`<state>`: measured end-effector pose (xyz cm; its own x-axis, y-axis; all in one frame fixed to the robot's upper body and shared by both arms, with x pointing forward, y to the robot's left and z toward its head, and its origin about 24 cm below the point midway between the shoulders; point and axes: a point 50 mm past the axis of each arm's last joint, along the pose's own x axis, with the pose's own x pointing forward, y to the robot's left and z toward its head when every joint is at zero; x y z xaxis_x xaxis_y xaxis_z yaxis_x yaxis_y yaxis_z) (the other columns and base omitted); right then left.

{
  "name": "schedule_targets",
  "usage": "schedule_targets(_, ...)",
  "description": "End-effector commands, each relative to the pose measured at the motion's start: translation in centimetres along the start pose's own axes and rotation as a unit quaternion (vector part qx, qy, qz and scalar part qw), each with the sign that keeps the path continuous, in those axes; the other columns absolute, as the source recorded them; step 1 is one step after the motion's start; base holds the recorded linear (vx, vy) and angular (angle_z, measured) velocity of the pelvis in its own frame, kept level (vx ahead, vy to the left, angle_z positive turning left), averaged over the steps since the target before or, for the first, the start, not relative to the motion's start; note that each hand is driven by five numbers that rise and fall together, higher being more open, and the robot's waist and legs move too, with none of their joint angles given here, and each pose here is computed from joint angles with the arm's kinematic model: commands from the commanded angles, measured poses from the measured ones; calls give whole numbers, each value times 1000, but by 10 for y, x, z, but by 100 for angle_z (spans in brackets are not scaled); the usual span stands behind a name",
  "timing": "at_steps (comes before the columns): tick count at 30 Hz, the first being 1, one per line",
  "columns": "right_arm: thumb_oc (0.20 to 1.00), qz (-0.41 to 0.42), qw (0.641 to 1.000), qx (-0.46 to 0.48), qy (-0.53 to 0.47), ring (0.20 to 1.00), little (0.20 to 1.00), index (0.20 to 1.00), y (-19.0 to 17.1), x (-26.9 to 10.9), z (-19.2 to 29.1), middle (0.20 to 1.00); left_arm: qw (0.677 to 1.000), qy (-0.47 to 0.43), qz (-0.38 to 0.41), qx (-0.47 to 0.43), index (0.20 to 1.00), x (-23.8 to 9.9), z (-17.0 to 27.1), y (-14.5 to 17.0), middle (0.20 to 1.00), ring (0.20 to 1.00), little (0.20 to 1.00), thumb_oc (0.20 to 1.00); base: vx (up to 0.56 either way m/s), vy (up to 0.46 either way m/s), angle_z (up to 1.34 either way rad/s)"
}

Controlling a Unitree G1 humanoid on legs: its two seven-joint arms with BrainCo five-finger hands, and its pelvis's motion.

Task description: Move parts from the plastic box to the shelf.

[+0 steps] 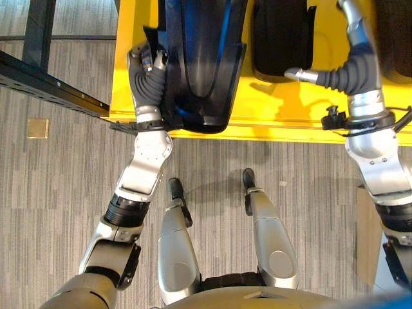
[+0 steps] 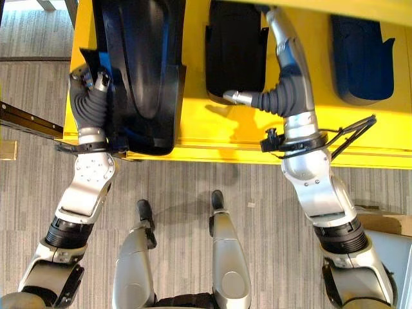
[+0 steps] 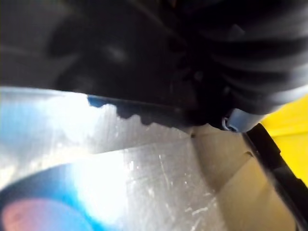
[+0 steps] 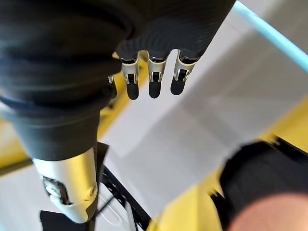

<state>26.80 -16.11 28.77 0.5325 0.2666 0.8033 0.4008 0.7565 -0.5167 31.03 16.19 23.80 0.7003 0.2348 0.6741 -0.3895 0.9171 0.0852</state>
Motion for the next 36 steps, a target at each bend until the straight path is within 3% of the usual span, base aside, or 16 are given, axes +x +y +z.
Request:
schedule_targets(1,1000,-27,997,5,-69,1000,1000,1000,-13,9,25,1000,995,-73,66,-17,200,23,31,9,200,200,200,200,-29,53,-6)
schedule_targets(6,1000,-38,995,8,-95,1000,1000,1000,-16,17,32,1000,991,-58,122,-25,200,36,26,19,200,200,200,200,-32,34,-10)
schedule_targets(13,1000,-31,993,-2,-111,1000,1000,1000,-21,28,35,1000,989,13,142,-28,200,60,14,24,200,200,200,200,-52,54,-11)
schedule_targets(15,1000,-29,992,3,-119,1000,1000,1000,-23,31,37,1000,984,14,177,16,200,70,11,31,200,200,200,200,-35,75,-22)
schedule_targets(20,1000,-13,992,6,-125,1000,1000,1000,-24,34,38,1000,968,72,238,14,200,84,-6,45,200,200,200,200,17,77,-20)
schedule_targets(36,1000,22,989,-11,-145,1000,1000,1000,-35,36,44,1000,902,202,328,196,200,109,-37,113,200,200,200,200,25,38,-9)
